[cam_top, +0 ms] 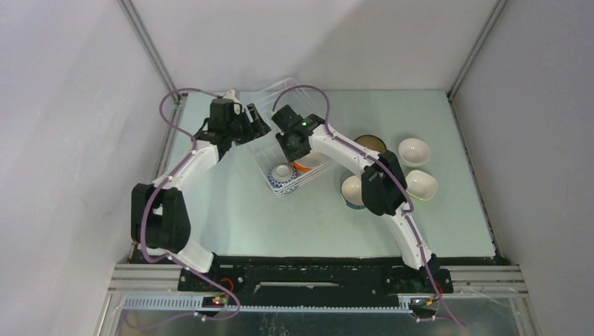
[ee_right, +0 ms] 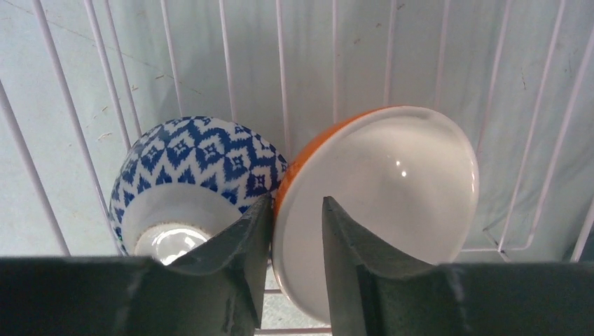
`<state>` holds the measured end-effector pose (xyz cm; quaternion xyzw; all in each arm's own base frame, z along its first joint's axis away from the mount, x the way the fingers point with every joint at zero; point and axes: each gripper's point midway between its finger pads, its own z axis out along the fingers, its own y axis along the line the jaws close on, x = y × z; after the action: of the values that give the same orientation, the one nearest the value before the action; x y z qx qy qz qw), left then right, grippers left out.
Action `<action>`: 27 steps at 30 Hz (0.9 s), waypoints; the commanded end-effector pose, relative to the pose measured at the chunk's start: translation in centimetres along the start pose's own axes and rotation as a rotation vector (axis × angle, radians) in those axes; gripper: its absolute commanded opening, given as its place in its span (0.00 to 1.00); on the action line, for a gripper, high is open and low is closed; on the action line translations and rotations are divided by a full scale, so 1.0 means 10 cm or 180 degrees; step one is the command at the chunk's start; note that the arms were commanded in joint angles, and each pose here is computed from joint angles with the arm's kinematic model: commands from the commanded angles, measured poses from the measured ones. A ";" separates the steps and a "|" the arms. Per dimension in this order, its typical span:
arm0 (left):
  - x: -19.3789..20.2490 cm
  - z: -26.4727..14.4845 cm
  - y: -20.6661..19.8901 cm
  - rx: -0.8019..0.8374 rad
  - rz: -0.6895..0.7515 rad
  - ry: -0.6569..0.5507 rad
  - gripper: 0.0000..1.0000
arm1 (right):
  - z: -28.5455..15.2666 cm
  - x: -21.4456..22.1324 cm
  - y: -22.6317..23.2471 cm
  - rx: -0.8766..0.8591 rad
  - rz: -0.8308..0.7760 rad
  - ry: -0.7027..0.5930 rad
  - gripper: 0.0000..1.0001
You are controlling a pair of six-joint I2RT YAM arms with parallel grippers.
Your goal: Unload the bowls from the dish rack
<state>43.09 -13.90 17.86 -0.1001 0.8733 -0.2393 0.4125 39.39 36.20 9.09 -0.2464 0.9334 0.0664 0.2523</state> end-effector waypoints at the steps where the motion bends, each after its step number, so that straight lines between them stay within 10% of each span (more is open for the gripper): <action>1: -0.01 -0.12 -0.03 0.0045 0.0085 -0.0069 0.76 | 0.11 0.00 -0.09 0.0231 -0.0032 0.0020 0.32; 5: -0.02 -0.19 -0.04 0.0059 0.0130 -0.0106 0.77 | -0.11 -0.23 -0.07 0.0195 0.0045 -0.0213 0.00; 17: 0.13 -0.25 -0.07 -0.0149 0.0538 0.0031 0.82 | -1.69 -1.00 -0.53 0.0062 0.0414 -0.1296 0.00; 27: 0.39 -0.21 -0.37 -0.0717 0.1634 0.0518 1.00 | -2.04 -0.63 -1.74 0.0876 0.0966 -0.1081 0.00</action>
<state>38.09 -17.81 16.09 0.0404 0.9196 -0.1225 0.3711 43.42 25.00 30.74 -0.1109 0.8850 0.0929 0.4427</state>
